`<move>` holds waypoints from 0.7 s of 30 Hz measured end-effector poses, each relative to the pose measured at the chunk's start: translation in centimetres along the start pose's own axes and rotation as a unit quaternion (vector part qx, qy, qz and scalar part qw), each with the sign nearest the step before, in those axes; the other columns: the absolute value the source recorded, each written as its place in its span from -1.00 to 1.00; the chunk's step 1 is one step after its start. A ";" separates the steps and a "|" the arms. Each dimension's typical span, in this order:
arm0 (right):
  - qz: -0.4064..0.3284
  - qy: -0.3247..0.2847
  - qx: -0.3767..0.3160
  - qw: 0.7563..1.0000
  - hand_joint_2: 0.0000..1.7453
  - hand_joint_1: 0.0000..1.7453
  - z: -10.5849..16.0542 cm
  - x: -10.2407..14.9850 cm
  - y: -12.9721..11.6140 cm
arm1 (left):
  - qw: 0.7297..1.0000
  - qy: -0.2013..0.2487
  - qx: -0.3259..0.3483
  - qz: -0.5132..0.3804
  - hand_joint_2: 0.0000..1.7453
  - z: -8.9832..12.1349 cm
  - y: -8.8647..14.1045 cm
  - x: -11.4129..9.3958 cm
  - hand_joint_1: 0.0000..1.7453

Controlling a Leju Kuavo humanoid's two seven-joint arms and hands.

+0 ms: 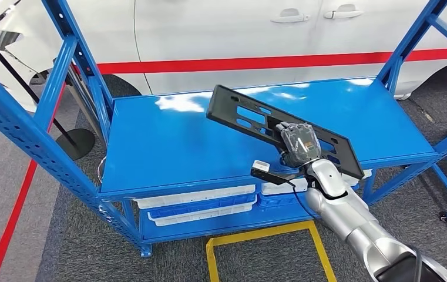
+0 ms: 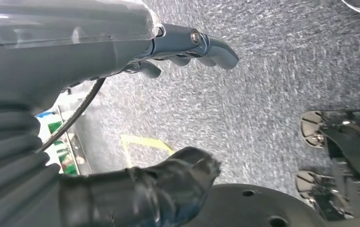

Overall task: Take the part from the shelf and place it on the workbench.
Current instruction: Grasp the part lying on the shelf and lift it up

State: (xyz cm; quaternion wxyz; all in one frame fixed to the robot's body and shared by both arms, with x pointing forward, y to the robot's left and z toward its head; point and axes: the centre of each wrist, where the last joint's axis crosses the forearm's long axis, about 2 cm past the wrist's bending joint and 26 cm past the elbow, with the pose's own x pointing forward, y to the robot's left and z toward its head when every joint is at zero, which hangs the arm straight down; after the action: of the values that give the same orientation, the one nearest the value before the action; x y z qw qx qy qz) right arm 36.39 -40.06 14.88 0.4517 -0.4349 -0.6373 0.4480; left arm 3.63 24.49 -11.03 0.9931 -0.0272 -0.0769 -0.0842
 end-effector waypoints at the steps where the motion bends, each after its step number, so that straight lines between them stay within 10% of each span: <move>1: -0.006 -0.012 -0.013 1.000 1.00 1.00 -0.1 0.4 -0.9 | 1.000 0.001 0.000 -0.001 1.00 0.0 0.0 0.0 -1.00; 10: 0.016 -0.070 -0.102 0.992 1.00 1.00 0.2 1.1 -7.8 | 1.000 0.002 0.001 -0.006 1.00 0.0 -0.1 0.0 -1.00; 21: 0.041 -0.073 -0.100 0.991 1.00 1.00 1.3 0.3 -8.9 | 1.000 -0.001 0.000 -0.014 1.00 0.0 -0.2 0.2 -1.00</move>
State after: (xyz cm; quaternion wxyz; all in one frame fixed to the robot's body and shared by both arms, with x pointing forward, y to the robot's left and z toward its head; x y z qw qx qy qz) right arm 33.71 -41.93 23.28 0.3393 -0.4699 -0.6917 0.4308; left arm 3.81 24.24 -10.99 0.9918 -0.0259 -0.0779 -0.0981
